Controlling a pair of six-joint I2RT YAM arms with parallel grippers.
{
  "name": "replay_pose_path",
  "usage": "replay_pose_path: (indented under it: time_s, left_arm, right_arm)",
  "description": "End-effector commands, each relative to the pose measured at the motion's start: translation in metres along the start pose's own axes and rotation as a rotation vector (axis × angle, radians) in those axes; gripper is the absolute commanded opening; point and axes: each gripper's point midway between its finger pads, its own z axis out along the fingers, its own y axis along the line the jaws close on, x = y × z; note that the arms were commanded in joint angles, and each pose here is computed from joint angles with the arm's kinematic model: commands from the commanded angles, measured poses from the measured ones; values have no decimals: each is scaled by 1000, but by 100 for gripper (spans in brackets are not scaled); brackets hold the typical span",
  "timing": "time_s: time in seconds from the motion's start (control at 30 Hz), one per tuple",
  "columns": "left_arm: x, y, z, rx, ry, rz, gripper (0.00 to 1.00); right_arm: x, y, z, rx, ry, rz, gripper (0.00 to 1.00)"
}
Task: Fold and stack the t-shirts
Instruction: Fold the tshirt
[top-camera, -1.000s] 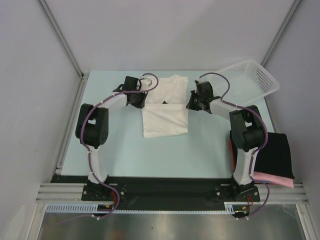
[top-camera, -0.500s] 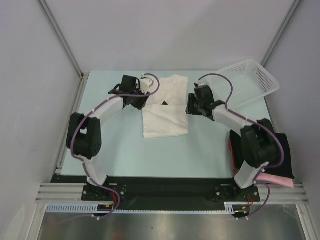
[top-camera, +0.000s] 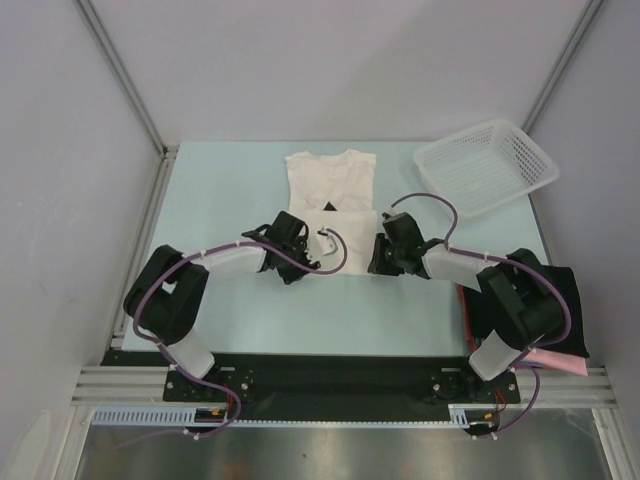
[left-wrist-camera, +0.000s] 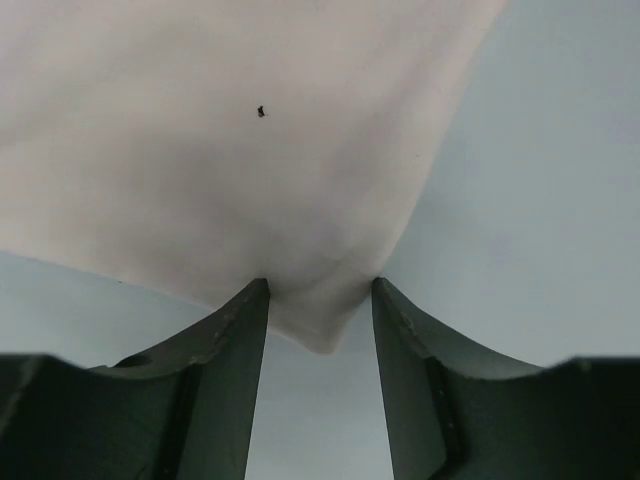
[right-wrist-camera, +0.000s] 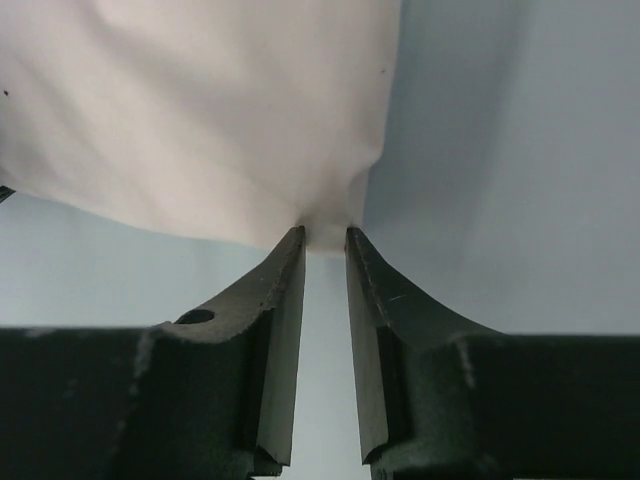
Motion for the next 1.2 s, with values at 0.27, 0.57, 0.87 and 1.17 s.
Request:
replay_pose_path:
  time_s: [0.27, 0.57, 0.87, 1.17]
  left_arm:
    - [23, -1, -21, -22, 30, 201, 51]
    - [9, 19, -8, -100, 11, 213, 56]
    - [11, -12, 7, -9, -3, 183, 2]
    - [-4, -11, -49, -50, -69, 110, 0]
  right_arm:
    - [13, -14, -25, 32, 5, -27, 33]
    - [-2, 1, -14, -9, -44, -15, 55]
    - [-9, 6, 16, -59, -35, 62, 12]
    - [16, 21, -41, -70, 44, -4, 0]
